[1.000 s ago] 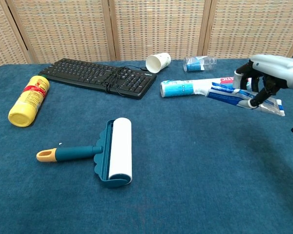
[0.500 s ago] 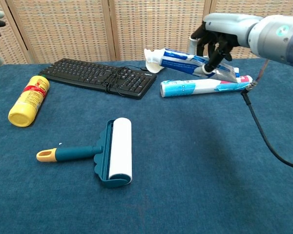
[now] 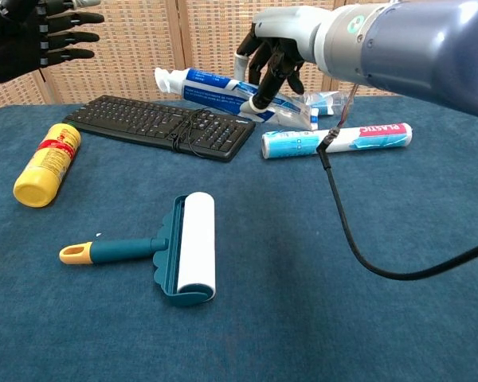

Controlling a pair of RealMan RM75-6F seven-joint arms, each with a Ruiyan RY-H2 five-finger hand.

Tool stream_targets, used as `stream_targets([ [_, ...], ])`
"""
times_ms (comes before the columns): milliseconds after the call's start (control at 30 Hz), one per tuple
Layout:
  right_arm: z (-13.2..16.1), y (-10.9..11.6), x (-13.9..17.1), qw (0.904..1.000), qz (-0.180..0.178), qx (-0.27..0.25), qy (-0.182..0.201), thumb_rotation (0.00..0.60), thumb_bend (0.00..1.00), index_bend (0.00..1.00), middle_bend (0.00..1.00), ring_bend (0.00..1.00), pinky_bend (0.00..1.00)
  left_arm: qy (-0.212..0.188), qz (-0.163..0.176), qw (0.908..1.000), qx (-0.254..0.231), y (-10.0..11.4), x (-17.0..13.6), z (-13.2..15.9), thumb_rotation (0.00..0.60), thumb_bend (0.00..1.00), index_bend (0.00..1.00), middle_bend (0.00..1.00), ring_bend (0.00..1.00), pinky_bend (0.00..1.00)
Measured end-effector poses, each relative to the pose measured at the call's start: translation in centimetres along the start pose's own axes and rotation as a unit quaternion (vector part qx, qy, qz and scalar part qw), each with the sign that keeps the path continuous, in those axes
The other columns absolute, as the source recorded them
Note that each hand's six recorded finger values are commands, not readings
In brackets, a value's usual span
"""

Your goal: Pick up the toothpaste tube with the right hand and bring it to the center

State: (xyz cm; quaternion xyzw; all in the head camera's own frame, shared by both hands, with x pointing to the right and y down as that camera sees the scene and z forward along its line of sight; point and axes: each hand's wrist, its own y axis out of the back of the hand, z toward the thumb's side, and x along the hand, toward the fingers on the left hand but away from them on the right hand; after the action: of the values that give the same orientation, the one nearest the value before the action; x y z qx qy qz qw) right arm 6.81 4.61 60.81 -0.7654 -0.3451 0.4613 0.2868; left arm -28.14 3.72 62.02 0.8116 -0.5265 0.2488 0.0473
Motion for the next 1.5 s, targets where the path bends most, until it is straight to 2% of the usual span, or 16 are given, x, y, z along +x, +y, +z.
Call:
stream_targets([
  [233,1.4,-0.3,-0.2,1.0,0.001,0.0,0.001,0.6,0.61,0.71,0.7,0.61,0.78,0.0,-0.017,0.9986,-0.05,-3.2,0.8,1.4,0.161,0.0,0.0,0.0,0.0,0.0],
  [567,2.3,-0.3,-0.3,1.0,-0.001,0.002,-0.003,0.6,0.61,0.71,0.7,0.62,0.78,0.016,-0.042,0.9947,-0.093,-7.6,0.8,1.5,0.162,0.0,0.0,0.0,0.0,0.0],
  [1133,4.9,-0.7,0.1,0.9972,-0.017,0.062,0.039,0.6,0.61,0.72,0.71,0.63,0.78,0.01,-0.061,0.995,-0.078,-11.9,1.6,2.5,0.161,0.0,0.0,0.0,0.0,0.0],
  [1500,5.9,-0.5,0.3,0.9976,-0.019,0.052,0.042,0.6,0.61,0.72,0.71,0.63,0.78,0.003,-0.05,0.9953,-0.082,-13.2,1.6,2.9,0.16,0.0,0.0,0.0,0.0,0.0],
])
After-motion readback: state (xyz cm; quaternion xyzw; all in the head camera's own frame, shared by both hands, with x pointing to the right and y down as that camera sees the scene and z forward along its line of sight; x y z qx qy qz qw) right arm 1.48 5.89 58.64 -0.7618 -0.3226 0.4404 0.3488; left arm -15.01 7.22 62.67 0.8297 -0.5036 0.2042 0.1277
